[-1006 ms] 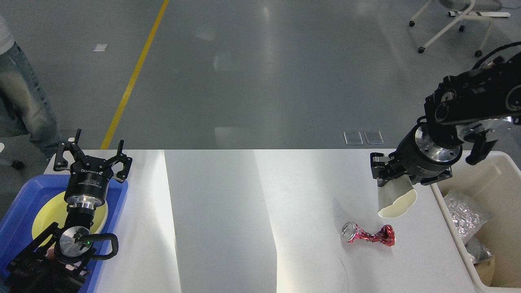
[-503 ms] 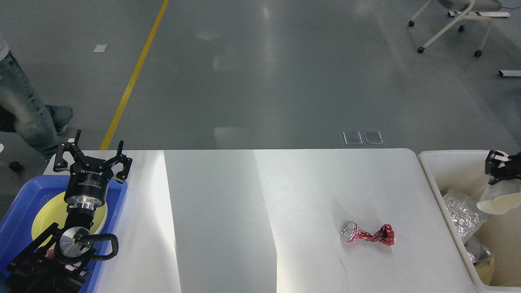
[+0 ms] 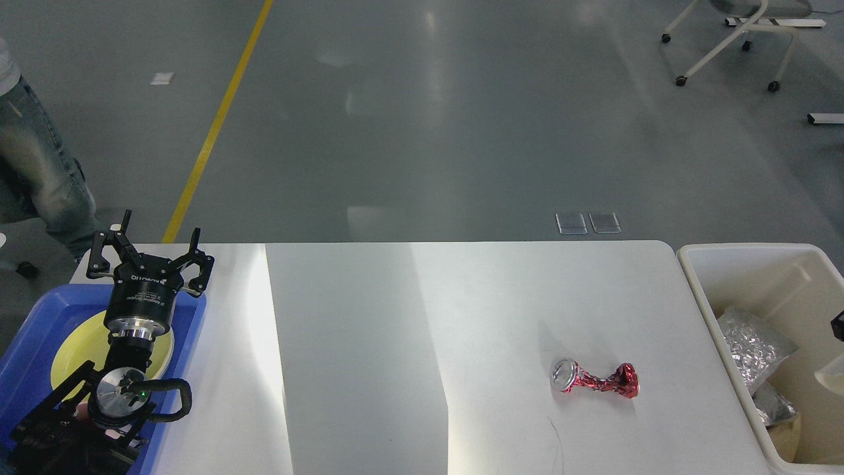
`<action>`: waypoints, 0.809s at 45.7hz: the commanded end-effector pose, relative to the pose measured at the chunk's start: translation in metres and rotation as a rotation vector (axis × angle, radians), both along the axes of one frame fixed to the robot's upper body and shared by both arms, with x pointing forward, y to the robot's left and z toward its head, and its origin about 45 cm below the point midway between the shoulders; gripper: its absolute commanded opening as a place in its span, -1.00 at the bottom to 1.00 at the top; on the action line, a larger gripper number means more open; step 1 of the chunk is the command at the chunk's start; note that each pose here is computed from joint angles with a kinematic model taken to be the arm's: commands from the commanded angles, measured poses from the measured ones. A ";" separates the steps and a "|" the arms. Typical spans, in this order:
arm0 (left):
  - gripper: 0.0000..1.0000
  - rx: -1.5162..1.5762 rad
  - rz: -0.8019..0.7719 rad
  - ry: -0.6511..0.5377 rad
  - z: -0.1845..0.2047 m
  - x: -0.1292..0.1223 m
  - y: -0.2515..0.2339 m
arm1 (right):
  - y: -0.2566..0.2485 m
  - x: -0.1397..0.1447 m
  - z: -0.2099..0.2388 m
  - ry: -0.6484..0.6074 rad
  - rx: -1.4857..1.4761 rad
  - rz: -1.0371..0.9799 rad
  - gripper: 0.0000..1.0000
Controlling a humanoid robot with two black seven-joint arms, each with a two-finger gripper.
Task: Tidy desktop
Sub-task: 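Release the paper scrap into the bin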
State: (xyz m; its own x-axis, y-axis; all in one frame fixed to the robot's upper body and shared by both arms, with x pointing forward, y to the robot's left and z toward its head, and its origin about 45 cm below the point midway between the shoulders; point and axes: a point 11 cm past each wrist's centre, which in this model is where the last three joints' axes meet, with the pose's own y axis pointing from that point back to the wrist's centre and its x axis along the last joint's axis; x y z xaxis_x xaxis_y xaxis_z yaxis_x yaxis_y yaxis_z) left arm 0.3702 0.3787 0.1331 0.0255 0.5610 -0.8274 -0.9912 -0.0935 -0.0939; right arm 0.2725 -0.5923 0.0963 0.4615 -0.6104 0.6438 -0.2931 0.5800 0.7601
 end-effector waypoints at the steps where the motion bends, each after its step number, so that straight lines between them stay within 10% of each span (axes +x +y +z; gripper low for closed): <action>1: 0.94 0.000 0.000 -0.002 0.001 0.001 0.000 | 0.017 -0.016 -0.043 -0.041 -0.075 0.001 -1.00; 19: 0.94 0.000 0.000 0.000 0.000 0.000 0.000 | 0.036 -0.039 -0.076 -0.057 -0.148 0.021 -1.00; 20: 0.94 0.000 -0.001 0.001 0.000 0.000 0.000 | 0.035 -0.039 -0.075 -0.058 -0.155 0.022 -0.79; 23: 0.94 -0.001 0.000 -0.001 0.001 0.001 0.000 | 0.031 -0.035 -0.069 -0.082 -0.181 0.020 0.99; 37: 0.94 0.000 -0.002 -0.001 0.001 0.001 0.000 | 0.030 -0.030 -0.064 -0.107 -0.207 0.015 1.00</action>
State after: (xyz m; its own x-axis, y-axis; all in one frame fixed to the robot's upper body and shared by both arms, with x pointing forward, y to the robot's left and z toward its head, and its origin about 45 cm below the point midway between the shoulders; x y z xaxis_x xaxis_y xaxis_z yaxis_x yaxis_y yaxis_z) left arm 0.3707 0.3786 0.1337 0.0268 0.5609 -0.8275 -0.9912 -0.0925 -0.0948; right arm 0.2383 -0.5623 0.0294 0.3983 -0.4568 0.7954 -0.3706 0.7132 0.5951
